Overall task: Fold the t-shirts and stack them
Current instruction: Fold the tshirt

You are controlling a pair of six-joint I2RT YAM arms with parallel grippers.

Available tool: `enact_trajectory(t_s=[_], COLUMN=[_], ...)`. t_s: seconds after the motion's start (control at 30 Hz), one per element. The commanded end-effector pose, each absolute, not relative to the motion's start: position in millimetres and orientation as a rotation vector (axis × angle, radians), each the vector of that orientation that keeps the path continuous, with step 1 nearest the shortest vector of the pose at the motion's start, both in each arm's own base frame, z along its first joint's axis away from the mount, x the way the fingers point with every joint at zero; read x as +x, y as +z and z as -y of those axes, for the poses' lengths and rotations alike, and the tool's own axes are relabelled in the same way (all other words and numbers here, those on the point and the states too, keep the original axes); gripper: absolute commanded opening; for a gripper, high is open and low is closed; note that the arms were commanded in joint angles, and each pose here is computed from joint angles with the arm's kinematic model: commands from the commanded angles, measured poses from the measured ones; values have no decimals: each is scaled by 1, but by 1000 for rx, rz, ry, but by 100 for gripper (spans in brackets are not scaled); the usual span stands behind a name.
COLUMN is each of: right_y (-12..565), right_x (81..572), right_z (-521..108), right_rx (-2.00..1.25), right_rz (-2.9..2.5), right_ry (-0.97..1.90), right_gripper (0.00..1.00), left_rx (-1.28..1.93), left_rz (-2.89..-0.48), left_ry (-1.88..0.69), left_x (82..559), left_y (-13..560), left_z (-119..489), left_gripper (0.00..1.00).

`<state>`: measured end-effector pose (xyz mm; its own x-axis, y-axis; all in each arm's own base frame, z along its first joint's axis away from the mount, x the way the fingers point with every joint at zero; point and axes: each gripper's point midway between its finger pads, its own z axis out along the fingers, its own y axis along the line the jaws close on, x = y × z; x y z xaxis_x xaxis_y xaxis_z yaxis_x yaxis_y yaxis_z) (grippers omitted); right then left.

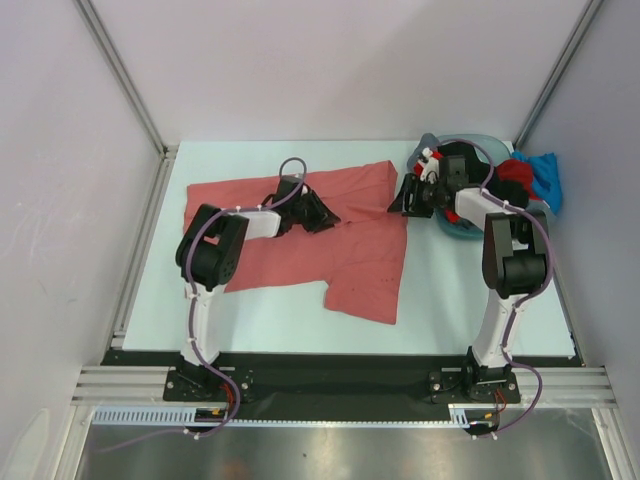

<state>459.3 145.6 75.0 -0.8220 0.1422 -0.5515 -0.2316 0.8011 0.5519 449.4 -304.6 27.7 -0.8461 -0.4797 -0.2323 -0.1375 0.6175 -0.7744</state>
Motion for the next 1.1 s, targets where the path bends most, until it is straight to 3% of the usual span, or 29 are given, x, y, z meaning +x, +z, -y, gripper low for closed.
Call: enact_trajectory(t_s=[0.0, 0.13, 0.47, 0.8, 1.07], right_y=[79, 77, 69, 61, 61], right_x=[471, 474, 481, 492, 495], right_z=[-154, -159, -166, -153, -171], right_rx=[-188, -241, -322, -396, -445], right_rz=[-2336, -2300, -2255, -2302, -2290], right_ry=[891, 927, 967, 811, 864], right_gripper=[60, 54, 51, 56, 55], left_rx=[-498, -492, -495, -493, -491], left_rz=[-2401, -2391, -2417, -2439, -2445], left_ry=[-1135, -1142, -1136, -1130, -1135], left_x=[456, 460, 458, 455, 457], left_y=[33, 39, 40, 39, 39], left_z=[316, 318, 318, 317, 318], left_gripper=[29, 26, 19, 13, 11])
